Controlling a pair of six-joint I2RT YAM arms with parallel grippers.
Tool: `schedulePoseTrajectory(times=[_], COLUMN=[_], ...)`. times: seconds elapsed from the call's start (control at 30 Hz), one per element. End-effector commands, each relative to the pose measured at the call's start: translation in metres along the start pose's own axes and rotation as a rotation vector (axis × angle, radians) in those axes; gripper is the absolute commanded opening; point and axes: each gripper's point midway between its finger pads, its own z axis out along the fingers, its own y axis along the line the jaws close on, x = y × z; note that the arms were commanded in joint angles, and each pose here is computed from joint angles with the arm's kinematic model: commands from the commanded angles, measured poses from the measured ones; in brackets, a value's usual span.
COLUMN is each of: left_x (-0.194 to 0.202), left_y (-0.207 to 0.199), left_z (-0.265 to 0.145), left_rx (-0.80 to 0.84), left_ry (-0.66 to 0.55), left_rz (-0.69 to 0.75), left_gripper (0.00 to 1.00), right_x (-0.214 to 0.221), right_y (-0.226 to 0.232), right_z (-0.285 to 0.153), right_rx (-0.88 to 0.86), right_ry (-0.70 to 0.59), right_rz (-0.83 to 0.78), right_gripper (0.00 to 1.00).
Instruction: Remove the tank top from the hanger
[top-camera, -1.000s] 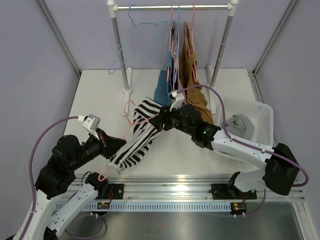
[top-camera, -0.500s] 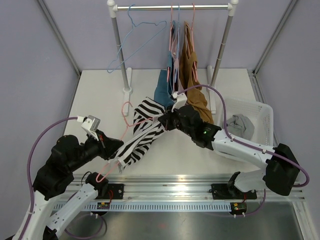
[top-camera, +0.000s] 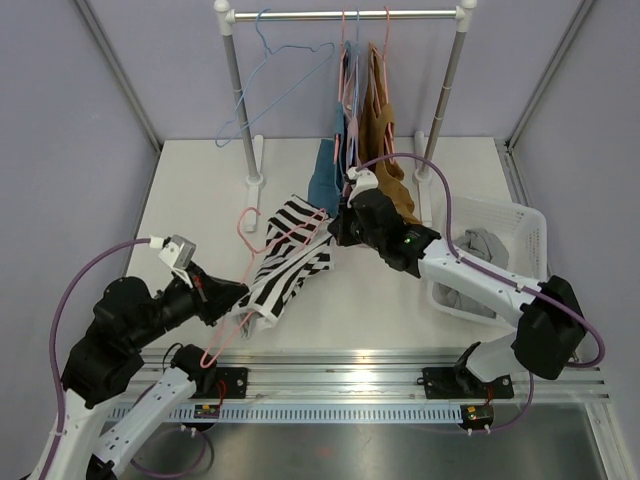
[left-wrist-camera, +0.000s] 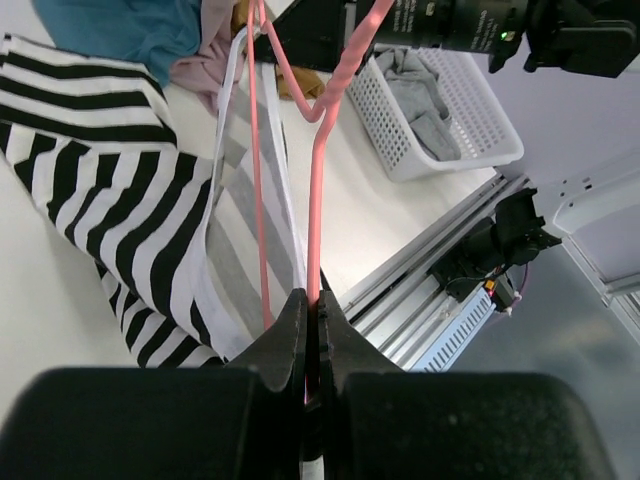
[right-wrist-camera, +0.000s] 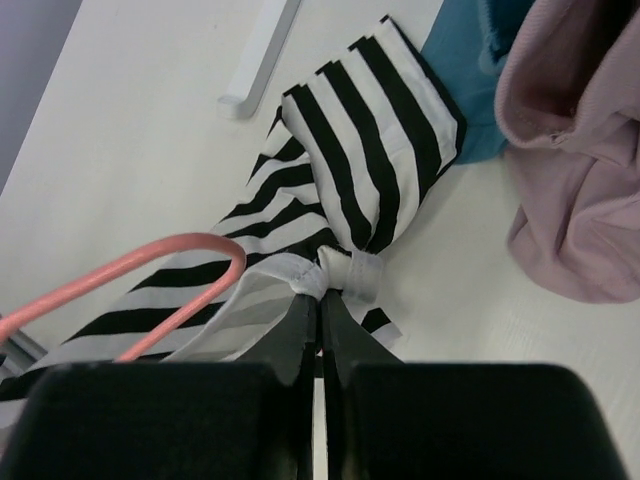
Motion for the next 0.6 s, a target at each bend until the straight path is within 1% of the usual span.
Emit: schedulePoseTrajectory(times=[0.0, 0.07, 0.1, 0.13, 0.17, 0.2, 0.23, 0.27, 0.3, 0.33, 0.37, 0.4, 0.47, 0.5, 0.53, 0.57], left_x=[-0.043, -0.055, -0.073, -0.082, -0.091, -0.109, -0.116, -0.123, -0.141, -0.149, -0.155, -0.171, -0.188, -0.199, -0.206, -0.214], left_y=[-0.036, -0.035, -0.041, -0.044, -0.044, -0.052, -0.051, -0.054, -0.063, -0.061, -0.062, -0.072, -0.07, -0.071, -0.068, -0.062], left_z=[-0.017, -0.014, -0.013, -0.011, -0.007, -0.006, 0.007, 0.013, 0.015, 0.031, 0.038, 0.036, 0.05, 0.048, 0.048, 0.047], left_rx=[0.136, 0.128, 0.16, 0.174, 0.177, 0.219, 0.227, 0.244, 0.283, 0.281, 0.294, 0.328, 0.307, 0.297, 0.27, 0.233], left_ry=[-0.171, -0.229, -0.309, -0.347, -0.386, -0.464, -0.467, -0.485, -0.546, -0.544, -0.556, -0.623, -0.658, -0.7, -0.73, -0.769], left_rz=[0.052, 0.036, 0.056, 0.048, 0.046, 0.067, 0.061, 0.068, 0.097, 0.112, 0.128, 0.19, 0.222, 0.237, 0.256, 0.25], left_gripper=[0.0, 0.0, 0.0, 0.0, 0.0, 0.0, 0.0, 0.0, 0.0, 0.0, 0.0, 0.0, 0.0, 0.0, 0.0, 0.0], right_x=[-0.015, -0.017, -0.018, -0.018, -0.018, -0.021, -0.015, -0.013, -0.022, -0.022, -0.021, -0.031, -0.03, -0.036, -0.032, -0.031], right_y=[0.006, 0.034, 0.044, 0.068, 0.08, 0.093, 0.109, 0.122, 0.132, 0.139, 0.147, 0.154, 0.158, 0.16, 0.151, 0.145], right_z=[-0.016, -0.034, -0.05, -0.067, -0.08, -0.098, -0.116, -0.13, -0.149, -0.161, -0.174, -0.192, -0.209, -0.22, -0.214, -0.213], right_rx=[-0.057, -0.217, -0.291, -0.433, -0.512, -0.598, -0.701, -0.761, -0.813, -0.849, -0.882, -0.918, -0.945, -0.948, -0.874, -0.841], right_ry=[0.007, 0.0, -0.013, 0.006, 0.018, 0.019, 0.062, 0.074, 0.048, 0.053, 0.057, 0.029, 0.038, 0.014, 0.022, 0.018], right_rz=[0.008, 0.046, 0.055, 0.064, 0.065, 0.059, 0.052, 0.034, 0.015, -0.011, -0.03, -0.052, -0.084, -0.099, -0.105, -0.11], right_gripper=[0.0, 0.0, 0.0, 0.0, 0.0, 0.0, 0.0, 0.0, 0.0, 0.0, 0.0, 0.0, 0.0, 0.0, 0.0, 0.0])
